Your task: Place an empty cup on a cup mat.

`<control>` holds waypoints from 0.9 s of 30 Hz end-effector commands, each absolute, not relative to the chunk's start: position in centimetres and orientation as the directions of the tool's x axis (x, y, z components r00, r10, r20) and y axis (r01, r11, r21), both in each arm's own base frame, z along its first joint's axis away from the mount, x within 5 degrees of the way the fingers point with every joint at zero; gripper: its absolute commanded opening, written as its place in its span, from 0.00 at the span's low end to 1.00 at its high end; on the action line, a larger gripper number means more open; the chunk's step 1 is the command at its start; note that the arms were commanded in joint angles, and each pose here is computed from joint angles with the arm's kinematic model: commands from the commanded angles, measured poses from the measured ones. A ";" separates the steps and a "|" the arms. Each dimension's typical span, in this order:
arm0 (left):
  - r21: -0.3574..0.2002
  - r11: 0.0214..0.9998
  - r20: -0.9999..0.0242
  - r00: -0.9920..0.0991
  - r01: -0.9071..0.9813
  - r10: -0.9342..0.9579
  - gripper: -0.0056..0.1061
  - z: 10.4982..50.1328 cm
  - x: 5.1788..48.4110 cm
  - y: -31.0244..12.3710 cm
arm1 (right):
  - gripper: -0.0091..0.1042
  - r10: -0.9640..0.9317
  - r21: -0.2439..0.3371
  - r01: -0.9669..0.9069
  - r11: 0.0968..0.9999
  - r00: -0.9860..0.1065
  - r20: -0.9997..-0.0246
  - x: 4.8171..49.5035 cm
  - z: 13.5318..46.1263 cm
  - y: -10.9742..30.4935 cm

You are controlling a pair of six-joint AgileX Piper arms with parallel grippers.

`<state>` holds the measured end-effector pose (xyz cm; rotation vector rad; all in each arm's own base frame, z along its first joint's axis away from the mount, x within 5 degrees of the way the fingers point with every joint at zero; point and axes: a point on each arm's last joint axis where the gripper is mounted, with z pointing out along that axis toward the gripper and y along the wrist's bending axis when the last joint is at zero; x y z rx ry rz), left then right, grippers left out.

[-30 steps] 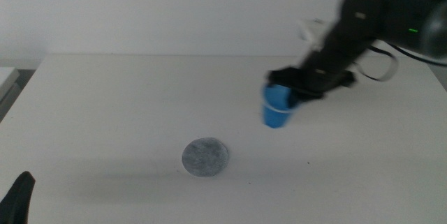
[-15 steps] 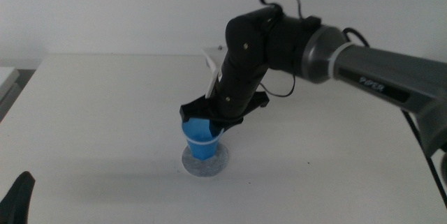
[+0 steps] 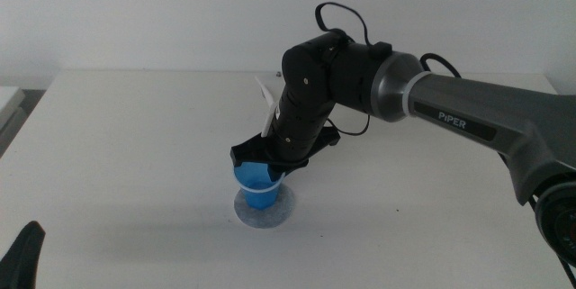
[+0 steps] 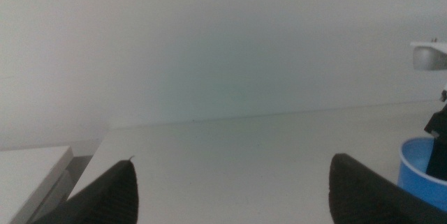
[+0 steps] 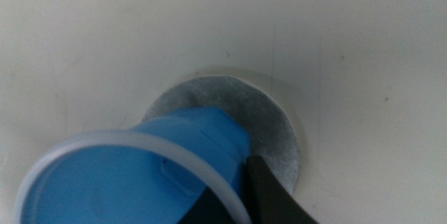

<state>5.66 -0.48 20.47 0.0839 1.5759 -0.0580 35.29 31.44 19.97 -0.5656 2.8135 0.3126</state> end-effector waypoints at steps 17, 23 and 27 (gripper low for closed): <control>0.011 0.996 -1.000 0.003 0.092 0.011 0.89 20.5 5.6 -0.5 | 0.36 -0.352 0.143 -0.401 0.905 -0.894 -0.278 35.2 20.2 31.3; 0.011 0.996 -1.000 0.003 0.092 0.011 0.89 20.5 5.6 -0.5 | 0.59 -0.325 0.170 -0.405 0.899 -0.874 -0.362 34.9 24.3 30.5; 0.011 0.996 -1.000 0.003 0.092 0.011 0.89 20.5 5.6 -0.5 | 0.78 -0.283 0.187 -0.393 0.900 -0.856 -0.432 35.1 28.1 28.4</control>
